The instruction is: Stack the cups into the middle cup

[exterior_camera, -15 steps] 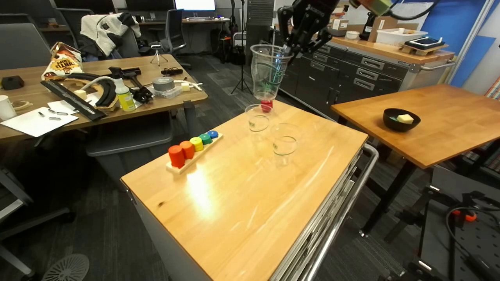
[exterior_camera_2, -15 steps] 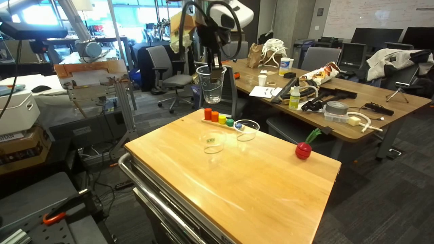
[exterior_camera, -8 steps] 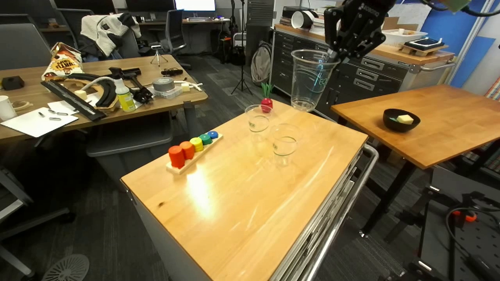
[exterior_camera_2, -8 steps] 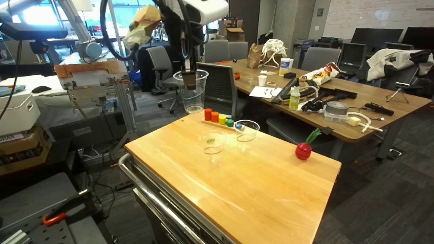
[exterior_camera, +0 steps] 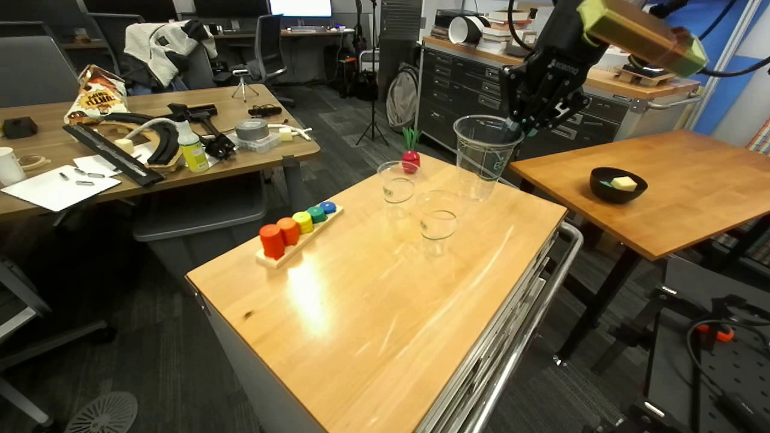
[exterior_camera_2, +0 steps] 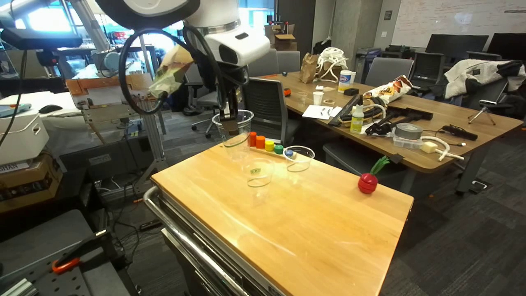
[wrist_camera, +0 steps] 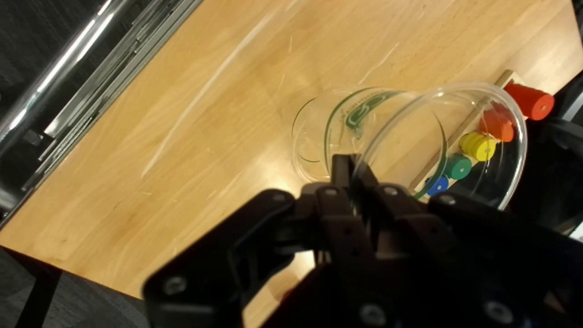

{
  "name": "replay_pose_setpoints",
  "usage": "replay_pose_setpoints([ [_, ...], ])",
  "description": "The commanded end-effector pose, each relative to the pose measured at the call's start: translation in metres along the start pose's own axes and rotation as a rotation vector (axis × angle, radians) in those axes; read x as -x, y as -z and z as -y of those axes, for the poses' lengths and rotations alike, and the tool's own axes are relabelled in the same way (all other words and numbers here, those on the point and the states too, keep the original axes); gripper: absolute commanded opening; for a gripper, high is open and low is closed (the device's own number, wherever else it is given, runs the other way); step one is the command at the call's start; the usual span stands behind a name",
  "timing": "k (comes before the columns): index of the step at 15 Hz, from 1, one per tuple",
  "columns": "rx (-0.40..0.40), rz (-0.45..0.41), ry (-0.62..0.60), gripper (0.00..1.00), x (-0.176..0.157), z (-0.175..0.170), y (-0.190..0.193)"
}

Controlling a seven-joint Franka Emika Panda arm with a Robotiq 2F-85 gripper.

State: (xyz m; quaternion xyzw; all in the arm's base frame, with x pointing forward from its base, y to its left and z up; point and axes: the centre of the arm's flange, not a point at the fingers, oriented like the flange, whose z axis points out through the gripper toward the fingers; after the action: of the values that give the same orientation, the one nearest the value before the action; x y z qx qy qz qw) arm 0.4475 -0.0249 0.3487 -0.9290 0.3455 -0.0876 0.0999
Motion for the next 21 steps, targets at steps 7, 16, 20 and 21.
replay_pose_setpoints([
  [7, -0.004, -0.052, -0.038, 0.01, -0.023, 0.011, -0.049],
  [16, -0.002, -0.063, -0.023, 0.01, -0.045, 0.031, -0.064],
  [20, 0.012, -0.027, -0.007, 0.02, -0.030, 0.027, -0.077],
  [21, 0.016, -0.021, -0.001, 0.30, -0.027, 0.027, -0.079],
])
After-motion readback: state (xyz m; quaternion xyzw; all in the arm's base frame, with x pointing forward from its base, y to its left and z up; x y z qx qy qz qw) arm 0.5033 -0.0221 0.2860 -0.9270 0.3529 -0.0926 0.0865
